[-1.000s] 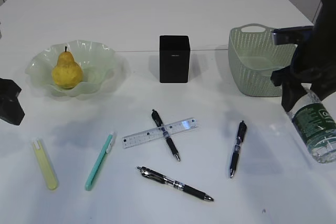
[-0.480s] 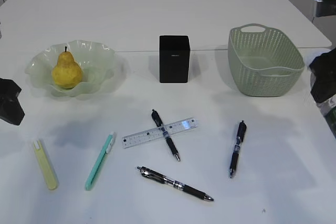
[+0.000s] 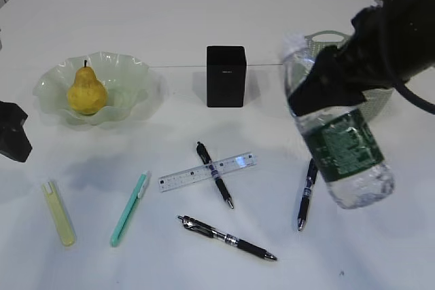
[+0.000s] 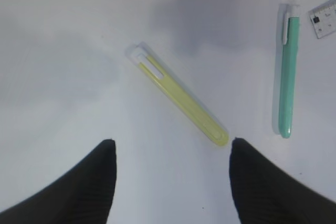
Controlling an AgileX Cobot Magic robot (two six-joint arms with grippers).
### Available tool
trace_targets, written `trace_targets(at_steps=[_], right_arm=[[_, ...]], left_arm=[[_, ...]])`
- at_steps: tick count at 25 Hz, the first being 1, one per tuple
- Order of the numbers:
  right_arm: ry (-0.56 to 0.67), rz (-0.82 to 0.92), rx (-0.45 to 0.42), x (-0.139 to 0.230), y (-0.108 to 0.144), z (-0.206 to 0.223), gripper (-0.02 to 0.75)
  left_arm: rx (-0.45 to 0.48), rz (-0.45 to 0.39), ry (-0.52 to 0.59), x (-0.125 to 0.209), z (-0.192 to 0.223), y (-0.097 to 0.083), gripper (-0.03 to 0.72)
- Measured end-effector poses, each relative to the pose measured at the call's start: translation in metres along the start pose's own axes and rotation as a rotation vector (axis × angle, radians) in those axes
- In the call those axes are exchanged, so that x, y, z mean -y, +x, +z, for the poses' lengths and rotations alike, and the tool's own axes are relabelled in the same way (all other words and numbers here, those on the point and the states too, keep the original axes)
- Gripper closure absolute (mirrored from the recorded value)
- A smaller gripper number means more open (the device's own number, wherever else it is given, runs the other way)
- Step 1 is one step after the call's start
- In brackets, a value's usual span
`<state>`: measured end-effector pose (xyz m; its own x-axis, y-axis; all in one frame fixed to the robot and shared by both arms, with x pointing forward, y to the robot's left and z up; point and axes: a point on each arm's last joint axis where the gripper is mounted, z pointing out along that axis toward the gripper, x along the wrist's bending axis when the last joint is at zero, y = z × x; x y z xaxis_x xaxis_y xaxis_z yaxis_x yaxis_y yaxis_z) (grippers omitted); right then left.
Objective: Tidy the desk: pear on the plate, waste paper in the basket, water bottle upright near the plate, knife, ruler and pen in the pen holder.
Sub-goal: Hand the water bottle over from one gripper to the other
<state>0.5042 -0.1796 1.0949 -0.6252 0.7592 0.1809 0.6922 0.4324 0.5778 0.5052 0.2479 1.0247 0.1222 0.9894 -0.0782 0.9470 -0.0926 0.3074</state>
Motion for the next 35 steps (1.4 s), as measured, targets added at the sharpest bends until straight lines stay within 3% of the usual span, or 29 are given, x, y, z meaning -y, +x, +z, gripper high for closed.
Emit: trace_targets(at_steps=[7, 15, 19, 25, 35], right_arm=[[-0.322, -0.194, -0.226, -0.027, 0.023, -0.007, 0.33], [-0.582, -0.256, -0.331, -0.045, 0.034, -0.02, 0.33], [-0.609, -0.264, -0.338, -0.047, 0.035, -0.022, 0.33], [-0.612, -0.27, -0.337, -0.047, 0.035, -0.022, 0.33], [-0.611, -0.268, -0.338, -0.047, 0.035, -0.022, 0.33]], left_arm=[[0.0, 0.0, -0.001, 0.0, 0.0, 0.0, 0.214], [0.0, 0.0, -0.005, 0.0, 0.0, 0.0, 0.214], [0.0, 0.0, -0.014, -0.001, 0.0, 0.0, 0.216], [0.044, -0.038, -0.117, -0.011, -0.001, -0.004, 0.24], [0.051, -0.073, -0.427, -0.024, 0.015, -0.001, 0.262]])
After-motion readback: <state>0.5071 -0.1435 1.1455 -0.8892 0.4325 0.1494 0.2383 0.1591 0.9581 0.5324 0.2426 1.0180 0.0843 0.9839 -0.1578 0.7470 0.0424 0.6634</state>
